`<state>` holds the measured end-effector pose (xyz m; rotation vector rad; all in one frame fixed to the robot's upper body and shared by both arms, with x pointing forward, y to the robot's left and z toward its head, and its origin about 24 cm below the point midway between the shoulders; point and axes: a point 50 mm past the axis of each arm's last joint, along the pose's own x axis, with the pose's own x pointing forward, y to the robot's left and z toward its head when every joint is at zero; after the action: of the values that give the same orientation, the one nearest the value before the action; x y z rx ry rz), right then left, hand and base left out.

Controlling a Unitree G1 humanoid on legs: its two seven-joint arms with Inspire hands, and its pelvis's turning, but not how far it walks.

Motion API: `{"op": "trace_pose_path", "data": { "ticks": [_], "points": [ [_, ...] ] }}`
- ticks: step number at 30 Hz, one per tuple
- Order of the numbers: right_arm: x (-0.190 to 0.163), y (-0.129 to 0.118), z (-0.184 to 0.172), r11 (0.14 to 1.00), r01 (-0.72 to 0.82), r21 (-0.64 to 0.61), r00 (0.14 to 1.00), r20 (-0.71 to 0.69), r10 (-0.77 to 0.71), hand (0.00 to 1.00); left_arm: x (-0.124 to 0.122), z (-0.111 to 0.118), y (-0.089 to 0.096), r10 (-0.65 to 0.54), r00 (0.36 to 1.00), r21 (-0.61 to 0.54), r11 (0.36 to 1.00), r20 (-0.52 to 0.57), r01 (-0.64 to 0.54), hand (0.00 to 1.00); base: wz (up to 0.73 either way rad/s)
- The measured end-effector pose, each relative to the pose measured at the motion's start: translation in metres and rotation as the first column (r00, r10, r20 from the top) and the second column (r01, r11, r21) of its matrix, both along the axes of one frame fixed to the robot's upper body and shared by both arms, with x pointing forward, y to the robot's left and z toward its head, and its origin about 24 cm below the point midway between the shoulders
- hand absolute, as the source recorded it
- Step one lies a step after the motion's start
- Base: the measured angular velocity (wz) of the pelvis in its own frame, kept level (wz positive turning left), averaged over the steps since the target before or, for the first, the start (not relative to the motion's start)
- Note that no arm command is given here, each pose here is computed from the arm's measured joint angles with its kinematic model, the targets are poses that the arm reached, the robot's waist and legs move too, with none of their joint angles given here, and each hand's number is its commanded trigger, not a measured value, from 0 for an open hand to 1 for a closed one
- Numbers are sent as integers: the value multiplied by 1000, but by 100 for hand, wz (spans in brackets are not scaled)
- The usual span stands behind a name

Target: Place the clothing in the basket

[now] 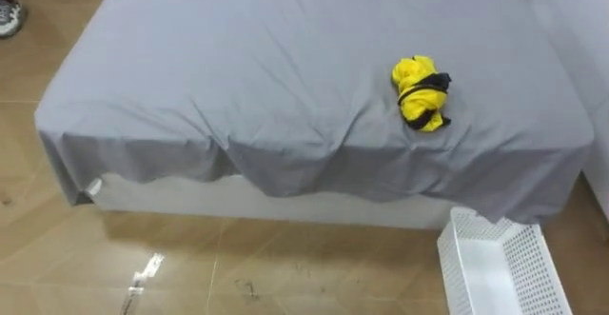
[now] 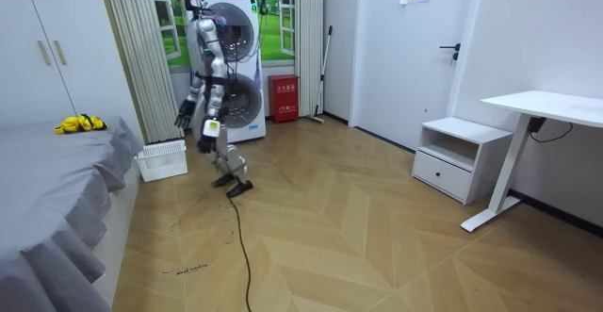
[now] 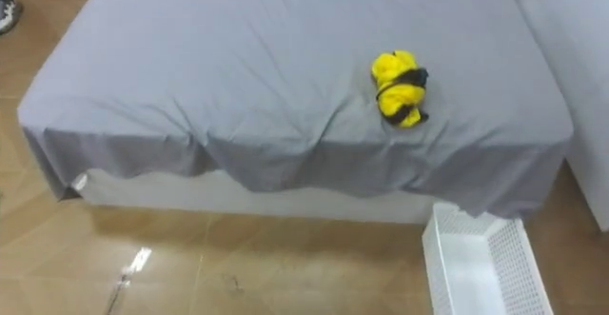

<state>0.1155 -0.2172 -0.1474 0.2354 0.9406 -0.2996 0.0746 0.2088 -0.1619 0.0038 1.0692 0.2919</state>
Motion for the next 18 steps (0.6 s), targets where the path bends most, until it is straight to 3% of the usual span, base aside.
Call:
{"op": "trace_pose_path", "data": {
  "ticks": [3, 7, 11, 12, 14, 18],
  "points": [
    [6, -1, 3, 1000, 10, -22, 1000, 23, -10, 0, -2, -2, -6, -38, 999, -18, 999, -17, 38, 0, 53],
    [38, 2, 20, 999, 17, -46, 986, 165, -9, 0, -13, -3, -6, -33, 998, -22, 999, -45, 32, 0, -13],
    [53, -2, 33, 997, 68, -38, 970, 238, -57, 0, -15, 0, 3, -18, 1000, -4, 1000, -3, 18, 0, 41],
    [54, 3, 33, 998, 61, -24, 969, 242, -54, 0, -23, 2, 13, -4, 1000, 23, 1000, -8, 4, 0, -5],
    [60, -1, 40, 997, 69, -41, 961, 271, -55, 0, -38, 1, 14, 40, 998, 30, 999, -44, -38, 0, -46],
    [58, -14, 47, 985, 157, -78, 946, 298, -127, 0, -33, 3, 15, 90, 996, 17, 996, 1, -90, 0, -30]
  ]
}}
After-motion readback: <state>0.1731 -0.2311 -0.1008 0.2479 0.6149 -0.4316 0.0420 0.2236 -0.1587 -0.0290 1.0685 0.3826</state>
